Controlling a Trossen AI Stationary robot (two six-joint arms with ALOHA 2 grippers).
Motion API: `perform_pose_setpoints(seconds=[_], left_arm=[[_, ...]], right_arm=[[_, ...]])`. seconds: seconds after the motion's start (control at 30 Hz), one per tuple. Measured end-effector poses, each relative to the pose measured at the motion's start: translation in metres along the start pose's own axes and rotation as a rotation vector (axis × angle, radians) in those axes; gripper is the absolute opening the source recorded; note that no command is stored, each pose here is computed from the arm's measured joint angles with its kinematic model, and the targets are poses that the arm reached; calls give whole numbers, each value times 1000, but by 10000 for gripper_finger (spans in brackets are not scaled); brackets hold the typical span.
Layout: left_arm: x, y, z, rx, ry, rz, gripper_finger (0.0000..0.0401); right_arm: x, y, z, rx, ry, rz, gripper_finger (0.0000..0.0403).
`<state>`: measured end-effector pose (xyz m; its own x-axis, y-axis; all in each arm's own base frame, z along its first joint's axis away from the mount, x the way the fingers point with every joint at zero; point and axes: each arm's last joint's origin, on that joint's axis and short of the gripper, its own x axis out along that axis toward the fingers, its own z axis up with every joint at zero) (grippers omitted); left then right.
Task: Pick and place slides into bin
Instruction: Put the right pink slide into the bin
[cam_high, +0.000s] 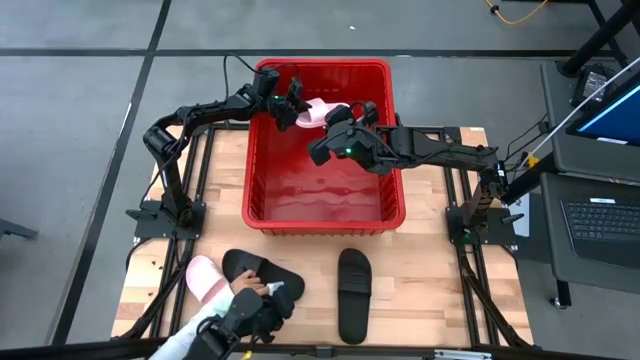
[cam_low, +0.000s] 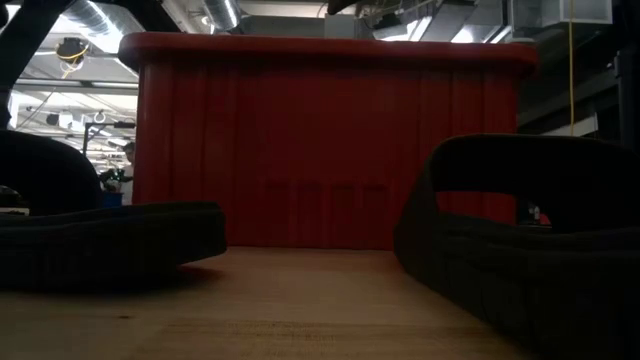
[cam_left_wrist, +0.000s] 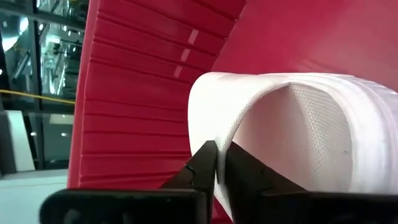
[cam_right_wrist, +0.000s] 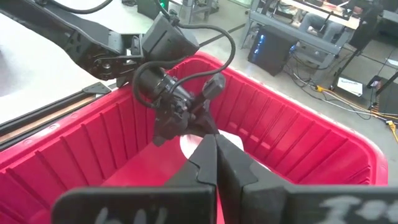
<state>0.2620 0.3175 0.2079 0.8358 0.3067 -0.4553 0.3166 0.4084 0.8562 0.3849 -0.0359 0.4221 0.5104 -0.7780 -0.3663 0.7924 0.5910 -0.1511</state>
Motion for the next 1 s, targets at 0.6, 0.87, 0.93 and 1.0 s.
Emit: perform_pose_setpoints(seconds=[0.6,0.87,0.93,1.0], left_arm=[[0,-2,-2,-11,56,-18,63],[0,-7,2,-14,48,-76,63],[-2,-4,6,-8,43,-71,63],[-3,-3,11,-10,38,-77,63]], right_arm=[[0,1,1,11,-4,25,2],[0,1,1,11,-4,30,2],[0,1,2,14,-6,31,2],[0,1,2,14,-6,31,2]])
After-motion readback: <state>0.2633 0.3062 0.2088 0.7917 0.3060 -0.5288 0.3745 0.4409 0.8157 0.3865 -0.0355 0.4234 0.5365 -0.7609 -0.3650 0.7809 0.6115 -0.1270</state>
